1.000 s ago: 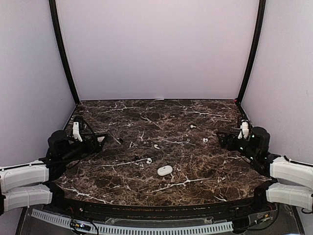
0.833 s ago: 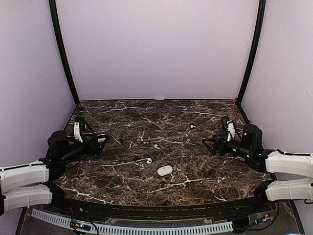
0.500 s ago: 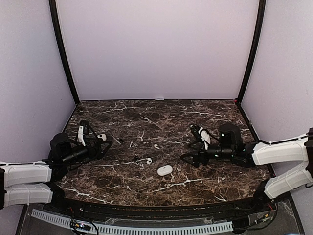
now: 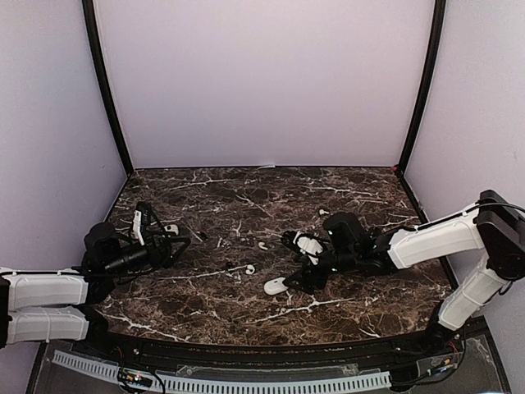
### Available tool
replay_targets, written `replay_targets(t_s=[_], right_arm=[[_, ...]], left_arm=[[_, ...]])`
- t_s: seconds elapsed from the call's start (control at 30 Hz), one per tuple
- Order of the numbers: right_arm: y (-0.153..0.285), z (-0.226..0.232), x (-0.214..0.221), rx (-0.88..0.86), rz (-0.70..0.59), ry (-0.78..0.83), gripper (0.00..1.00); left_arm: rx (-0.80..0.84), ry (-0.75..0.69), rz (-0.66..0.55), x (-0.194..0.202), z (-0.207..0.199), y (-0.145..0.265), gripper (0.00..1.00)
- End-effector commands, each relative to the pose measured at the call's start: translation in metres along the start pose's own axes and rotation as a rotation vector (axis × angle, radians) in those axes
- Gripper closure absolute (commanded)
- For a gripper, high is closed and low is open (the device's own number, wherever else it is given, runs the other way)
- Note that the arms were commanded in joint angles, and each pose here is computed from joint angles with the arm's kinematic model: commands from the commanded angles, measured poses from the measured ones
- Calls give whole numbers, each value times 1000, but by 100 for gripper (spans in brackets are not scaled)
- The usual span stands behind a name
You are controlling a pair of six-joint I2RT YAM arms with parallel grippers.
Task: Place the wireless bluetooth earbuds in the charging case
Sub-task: Pick up the charging case from the center of the board.
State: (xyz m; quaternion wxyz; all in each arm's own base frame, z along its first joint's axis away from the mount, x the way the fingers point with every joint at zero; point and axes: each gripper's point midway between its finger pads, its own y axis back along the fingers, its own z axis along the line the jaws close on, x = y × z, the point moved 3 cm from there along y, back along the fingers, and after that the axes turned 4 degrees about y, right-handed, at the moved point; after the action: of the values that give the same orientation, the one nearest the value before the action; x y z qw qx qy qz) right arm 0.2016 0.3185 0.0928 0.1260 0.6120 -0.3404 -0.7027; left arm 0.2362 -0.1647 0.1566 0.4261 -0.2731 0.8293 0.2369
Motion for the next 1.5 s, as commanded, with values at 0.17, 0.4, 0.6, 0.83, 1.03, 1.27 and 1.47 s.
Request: replay_targets(t_s=[0.17, 0.4, 0.6, 0.83, 1.03, 1.27, 1.47], right_arm=[[-22, 1, 1, -19, 57, 92, 19], [-38, 11, 14, -46, 129, 135, 18], [-48, 11, 17, -19, 158, 161, 18], [-56, 14, 15, -43, 182, 180, 24], [-62, 17, 18, -59, 208, 177, 29], [-53, 33, 18, -122, 199, 159, 30], [-44, 41, 31, -130, 232, 145, 29]], left_arm=[[32, -56, -32, -6, -8, 4, 8], [38, -59, -30, -5, -8, 4, 7], [47, -61, -26, -5, -10, 4, 7], [47, -60, -23, -5, -10, 3, 7], [38, -57, -22, -5, -8, 3, 7], [41, -57, -18, -4, -8, 2, 7], [37, -55, -17, -4, -7, 2, 7]])
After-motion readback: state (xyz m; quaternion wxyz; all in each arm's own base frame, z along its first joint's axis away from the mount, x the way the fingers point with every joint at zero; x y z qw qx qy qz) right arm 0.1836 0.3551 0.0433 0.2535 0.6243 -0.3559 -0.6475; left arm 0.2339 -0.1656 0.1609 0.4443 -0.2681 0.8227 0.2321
